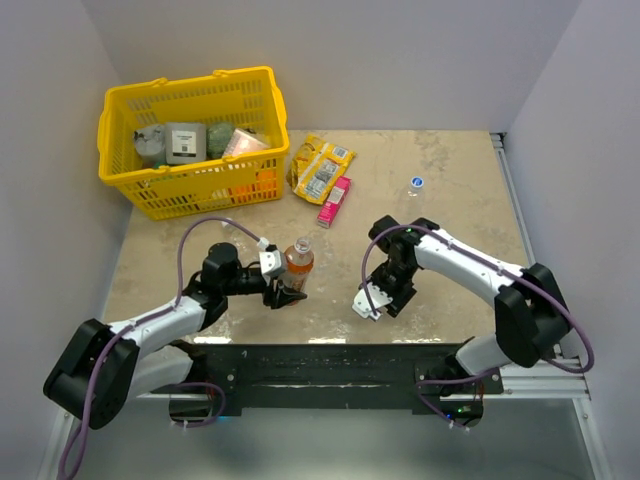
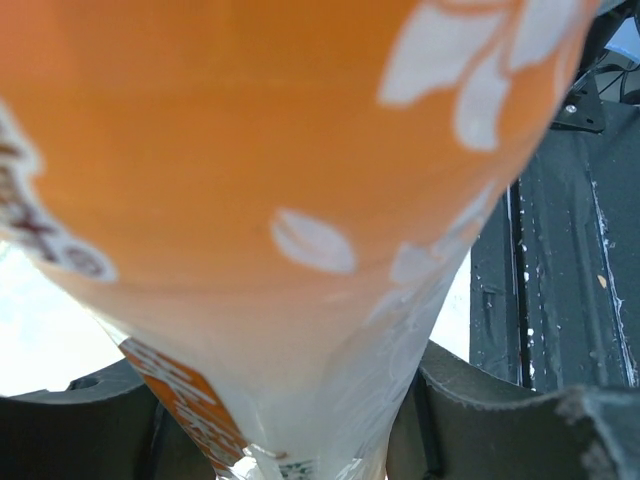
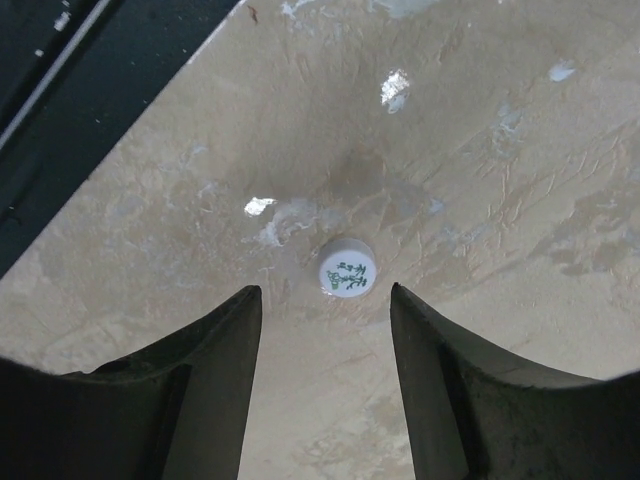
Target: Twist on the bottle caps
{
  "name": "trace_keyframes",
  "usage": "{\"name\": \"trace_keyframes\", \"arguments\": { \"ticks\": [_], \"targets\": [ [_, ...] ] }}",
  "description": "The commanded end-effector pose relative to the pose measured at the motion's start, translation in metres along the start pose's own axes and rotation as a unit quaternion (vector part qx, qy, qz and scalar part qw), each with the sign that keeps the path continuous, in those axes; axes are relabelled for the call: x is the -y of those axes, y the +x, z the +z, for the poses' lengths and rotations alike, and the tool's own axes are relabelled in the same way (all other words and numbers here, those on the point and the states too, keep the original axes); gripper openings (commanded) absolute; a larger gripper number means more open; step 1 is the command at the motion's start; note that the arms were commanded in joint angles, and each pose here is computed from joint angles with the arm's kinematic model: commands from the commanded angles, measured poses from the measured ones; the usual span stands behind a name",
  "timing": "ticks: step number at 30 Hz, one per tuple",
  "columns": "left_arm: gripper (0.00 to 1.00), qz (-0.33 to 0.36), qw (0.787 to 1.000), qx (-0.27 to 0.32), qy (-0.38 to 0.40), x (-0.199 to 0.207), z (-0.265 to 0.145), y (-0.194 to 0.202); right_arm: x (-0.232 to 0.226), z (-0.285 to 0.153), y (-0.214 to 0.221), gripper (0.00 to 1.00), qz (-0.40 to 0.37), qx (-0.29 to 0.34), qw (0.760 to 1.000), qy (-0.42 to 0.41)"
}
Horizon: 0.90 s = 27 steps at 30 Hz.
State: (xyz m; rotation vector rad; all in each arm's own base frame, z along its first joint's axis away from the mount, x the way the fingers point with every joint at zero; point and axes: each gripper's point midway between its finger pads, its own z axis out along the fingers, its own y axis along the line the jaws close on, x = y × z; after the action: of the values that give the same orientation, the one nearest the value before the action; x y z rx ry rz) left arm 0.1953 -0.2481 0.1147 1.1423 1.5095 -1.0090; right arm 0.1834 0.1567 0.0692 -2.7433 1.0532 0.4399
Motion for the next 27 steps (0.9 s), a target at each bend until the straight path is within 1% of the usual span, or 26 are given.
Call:
{"name": "trace_keyframes", "arguments": {
  "ticks": [1,3,8,20,27],
  "targets": [
    [0.00,0.020,1.000,0.008,-0.010,-0.010,0.001,-0.010,0.021,0.011,0.014,0.56,-0.033,-0.023,0.999,0.024],
    [0.00,0.021,1.000,0.008,-0.011,-0.012,0.001,-0.011,0.022,0.017,0.019,0.55,-0.032,-0.029,0.999,0.021],
    [0.00,0.014,1.000,0.004,-0.013,-0.014,0.001,-0.008,0.020,0.027,0.026,0.47,-0.027,-0.035,0.999,0.003],
    [0.00,0.014,1.000,0.000,-0.017,-0.017,0.001,-0.004,0.012,0.039,0.037,0.47,-0.020,-0.045,0.999,-0.019],
    [0.00,0.013,1.000,0.001,-0.017,-0.017,0.002,-0.003,0.012,0.043,0.040,0.42,-0.017,-0.049,0.998,-0.020]
  ]
}}
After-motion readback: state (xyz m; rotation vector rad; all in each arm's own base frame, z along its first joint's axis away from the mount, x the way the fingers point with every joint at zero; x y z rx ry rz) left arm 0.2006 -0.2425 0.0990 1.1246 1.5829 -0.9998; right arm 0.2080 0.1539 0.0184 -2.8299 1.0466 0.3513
